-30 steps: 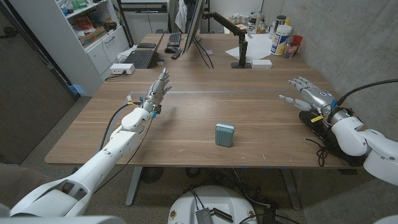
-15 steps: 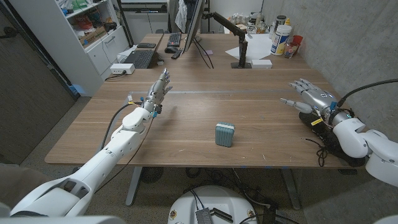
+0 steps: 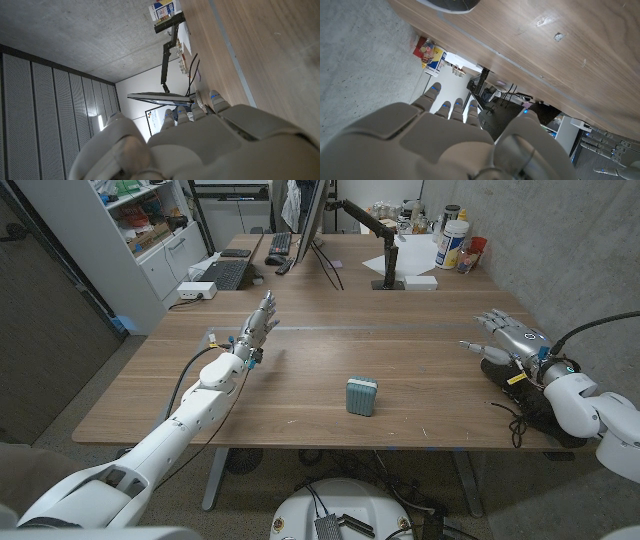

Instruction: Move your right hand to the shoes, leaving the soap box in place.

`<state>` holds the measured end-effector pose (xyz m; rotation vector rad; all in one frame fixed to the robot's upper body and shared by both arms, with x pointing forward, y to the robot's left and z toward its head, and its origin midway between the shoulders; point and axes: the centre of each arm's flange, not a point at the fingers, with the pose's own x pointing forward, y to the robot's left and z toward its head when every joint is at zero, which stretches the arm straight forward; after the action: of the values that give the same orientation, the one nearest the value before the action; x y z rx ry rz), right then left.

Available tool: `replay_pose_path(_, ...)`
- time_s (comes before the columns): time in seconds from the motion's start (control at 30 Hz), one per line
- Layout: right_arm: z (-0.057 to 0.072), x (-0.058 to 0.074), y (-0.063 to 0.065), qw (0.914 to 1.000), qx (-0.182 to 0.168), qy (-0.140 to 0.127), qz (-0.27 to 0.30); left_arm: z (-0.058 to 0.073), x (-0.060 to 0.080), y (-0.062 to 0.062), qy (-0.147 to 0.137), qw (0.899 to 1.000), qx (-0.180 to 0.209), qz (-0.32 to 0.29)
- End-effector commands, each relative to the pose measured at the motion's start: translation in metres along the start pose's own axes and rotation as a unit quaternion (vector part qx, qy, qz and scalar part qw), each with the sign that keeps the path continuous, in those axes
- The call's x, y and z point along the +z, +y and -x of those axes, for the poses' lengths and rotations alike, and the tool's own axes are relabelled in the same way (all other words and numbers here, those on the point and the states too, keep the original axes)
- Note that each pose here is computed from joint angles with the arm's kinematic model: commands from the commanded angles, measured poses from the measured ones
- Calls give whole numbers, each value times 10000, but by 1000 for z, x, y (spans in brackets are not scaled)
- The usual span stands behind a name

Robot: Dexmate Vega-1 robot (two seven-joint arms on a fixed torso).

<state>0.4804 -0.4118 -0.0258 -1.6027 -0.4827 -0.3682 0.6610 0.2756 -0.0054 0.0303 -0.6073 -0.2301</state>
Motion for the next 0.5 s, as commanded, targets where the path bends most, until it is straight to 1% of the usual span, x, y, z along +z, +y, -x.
replay_pose_path(0.03,10,-17,5,9996,93,253,-59,-4,2,-4,6,10000,-37,-59)
replay_pose_path(0.2,13,-20,5,9994,108,316,-76,-6,3,-6,-1,10000,-57,-52)
replay_pose_path(0.23,16,-23,7,9992,131,367,-92,-7,3,-9,-5,9999,-89,-72)
replay_pose_path(0.3,16,-23,7,9992,132,367,-93,-7,3,-9,-6,9999,-90,-73)
replay_pose_path(0.33,17,-27,9,9989,152,416,-121,-7,3,-10,-6,9999,-90,-69)
replay_pose_path(0.4,17,-27,9,9989,153,416,-123,-7,3,-10,-6,9999,-89,-69)
replay_pose_path(0.43,19,-29,10,9987,133,467,-155,-7,3,-10,0,9999,-82,-69)
replay_pose_path(0.5,19,-29,10,9987,131,467,-156,-7,3,-10,1,9999,-81,-69)
